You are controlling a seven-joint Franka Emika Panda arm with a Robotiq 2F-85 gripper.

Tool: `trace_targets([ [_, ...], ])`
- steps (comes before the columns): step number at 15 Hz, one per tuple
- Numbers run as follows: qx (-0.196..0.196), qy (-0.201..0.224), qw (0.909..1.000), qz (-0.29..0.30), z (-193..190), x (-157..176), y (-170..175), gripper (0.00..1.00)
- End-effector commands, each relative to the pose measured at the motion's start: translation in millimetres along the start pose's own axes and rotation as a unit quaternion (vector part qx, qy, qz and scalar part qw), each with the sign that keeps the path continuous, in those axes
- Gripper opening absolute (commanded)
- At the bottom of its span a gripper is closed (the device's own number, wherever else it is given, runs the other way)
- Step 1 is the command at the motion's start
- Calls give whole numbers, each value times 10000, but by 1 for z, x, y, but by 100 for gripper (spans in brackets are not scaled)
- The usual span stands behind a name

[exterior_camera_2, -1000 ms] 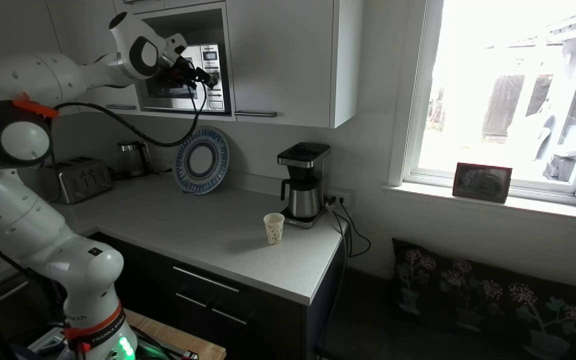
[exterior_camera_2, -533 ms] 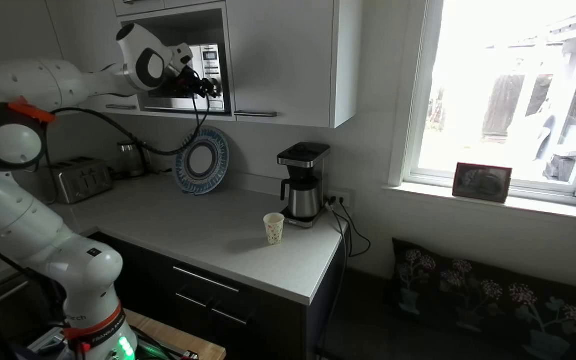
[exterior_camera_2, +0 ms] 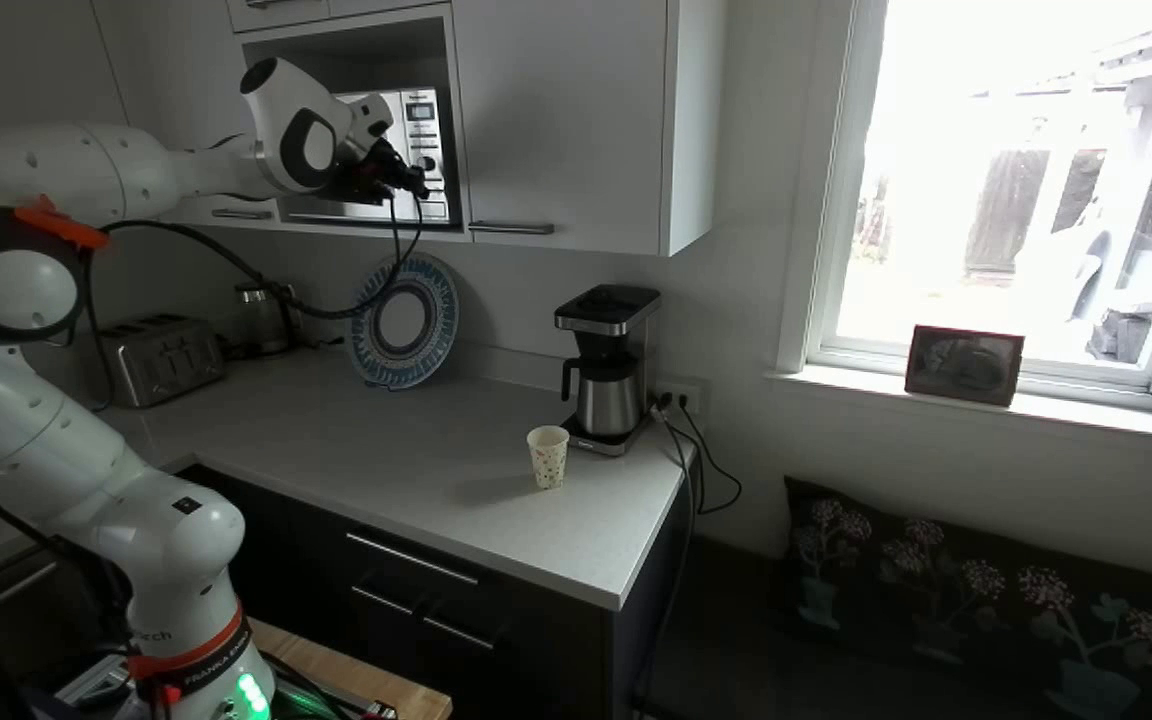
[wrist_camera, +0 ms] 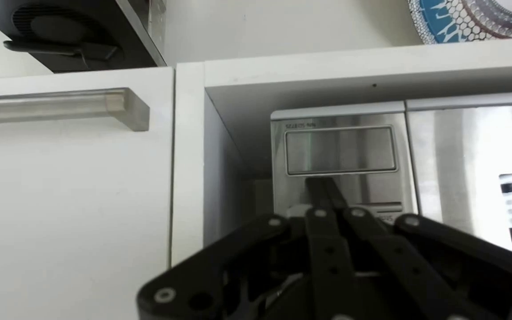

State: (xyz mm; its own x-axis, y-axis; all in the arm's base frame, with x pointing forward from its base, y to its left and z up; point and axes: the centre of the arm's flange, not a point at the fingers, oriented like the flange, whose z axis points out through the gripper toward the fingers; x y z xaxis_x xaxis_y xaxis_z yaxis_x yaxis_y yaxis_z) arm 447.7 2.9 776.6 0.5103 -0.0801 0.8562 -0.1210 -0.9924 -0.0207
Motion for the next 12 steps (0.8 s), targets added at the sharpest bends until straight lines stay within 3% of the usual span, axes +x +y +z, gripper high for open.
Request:
trace_targets([
  [1, 104, 73, 9998, 137, 0, -9, 4, 0],
  [12, 74, 27, 9999, 111, 1, -1, 1, 0],
])
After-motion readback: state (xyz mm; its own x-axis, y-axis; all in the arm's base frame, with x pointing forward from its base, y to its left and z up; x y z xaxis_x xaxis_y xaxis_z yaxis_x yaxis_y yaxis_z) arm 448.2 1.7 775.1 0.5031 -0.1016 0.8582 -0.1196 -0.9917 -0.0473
